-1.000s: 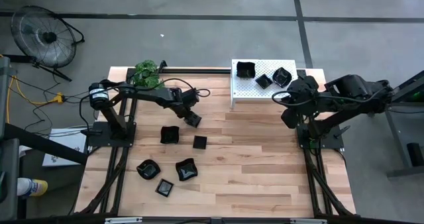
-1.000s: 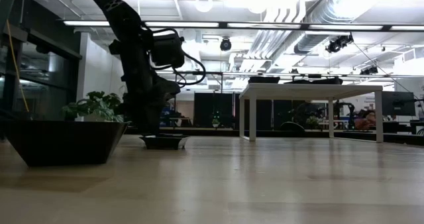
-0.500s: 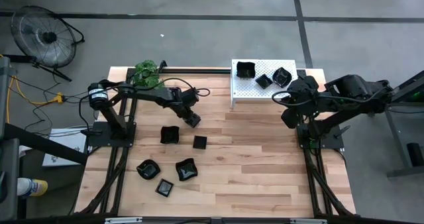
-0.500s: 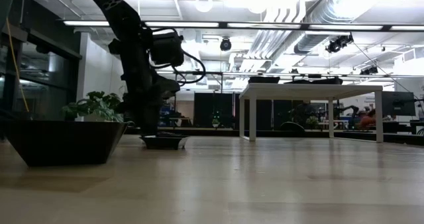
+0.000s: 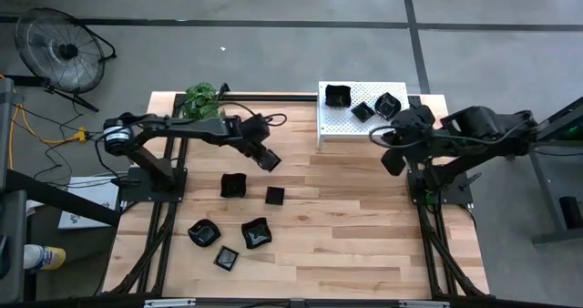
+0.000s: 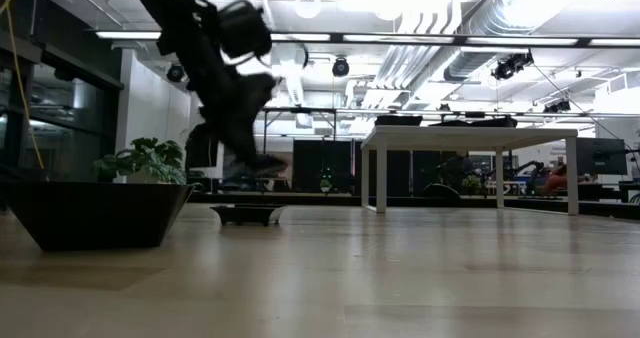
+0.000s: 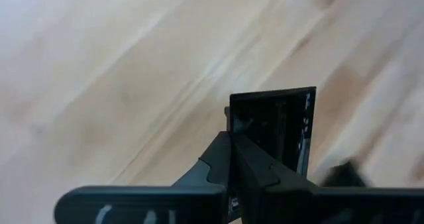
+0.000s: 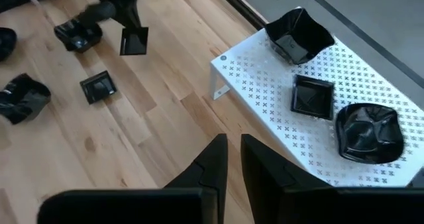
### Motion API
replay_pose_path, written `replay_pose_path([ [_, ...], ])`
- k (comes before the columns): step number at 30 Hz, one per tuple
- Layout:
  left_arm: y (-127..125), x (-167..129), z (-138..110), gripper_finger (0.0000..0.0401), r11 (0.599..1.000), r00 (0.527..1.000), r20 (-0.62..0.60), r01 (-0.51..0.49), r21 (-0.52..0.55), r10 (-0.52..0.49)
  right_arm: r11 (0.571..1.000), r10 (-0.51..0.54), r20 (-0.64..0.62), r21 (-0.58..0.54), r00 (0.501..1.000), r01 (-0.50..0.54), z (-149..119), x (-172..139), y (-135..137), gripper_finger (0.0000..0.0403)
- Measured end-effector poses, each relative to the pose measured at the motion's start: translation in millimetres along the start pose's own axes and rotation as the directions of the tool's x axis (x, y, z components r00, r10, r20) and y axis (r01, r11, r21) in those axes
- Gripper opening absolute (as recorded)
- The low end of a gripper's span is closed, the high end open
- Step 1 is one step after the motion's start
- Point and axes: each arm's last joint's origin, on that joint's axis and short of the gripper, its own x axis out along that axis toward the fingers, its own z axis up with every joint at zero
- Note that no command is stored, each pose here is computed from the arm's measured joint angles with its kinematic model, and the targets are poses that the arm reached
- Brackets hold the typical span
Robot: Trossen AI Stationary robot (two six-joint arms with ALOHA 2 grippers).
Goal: Pick & Place Mini shaped plates
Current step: Stack the square plate on top of the square plate on the shelf
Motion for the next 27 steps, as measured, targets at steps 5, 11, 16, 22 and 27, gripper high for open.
replay_pose_path([
  [5, -15, -18, 12, 0.0001, 0.99, 0.978, 0.181, 0.084, 0.112, -0.103, 1.0, -0.027, 0.04, 0.009, 0.999, 0.027, -9, 23, 10, 0.0041],
  [11, -42, -35, 28, 0.0001, 0.958, 0.874, 0.432, 0.113, 0.265, -0.222, 0.999, -0.025, 0.166, 0.034, 0.986, 0.019, -15, 54, 30, 0.0035],
  [16, -67, -54, 39, 0.0001, 0.923, 0.772, 0.578, 0.026, 0.384, -0.263, 0.999, -0.01, 0.291, 0.037, 0.957, -0.001, -23, 83, 47, 0.0036],
  [22, -89, -76, 49, 0.0001, 0.886, 0.669, 0.703, -0.143, 0.441, -0.242, 0.999, 0.05, 0.406, -0.004, 0.912, -0.053, -33, 109, 61, 0.0033],
  [27, -103, -93, 54, 0.0001, 0.858, 0.611, 0.772, -0.288, 0.426, -0.178, 0.998, 0.056, 0.507, -0.019, 0.86, -0.053, -40, 124, 65, 0.0039],
])
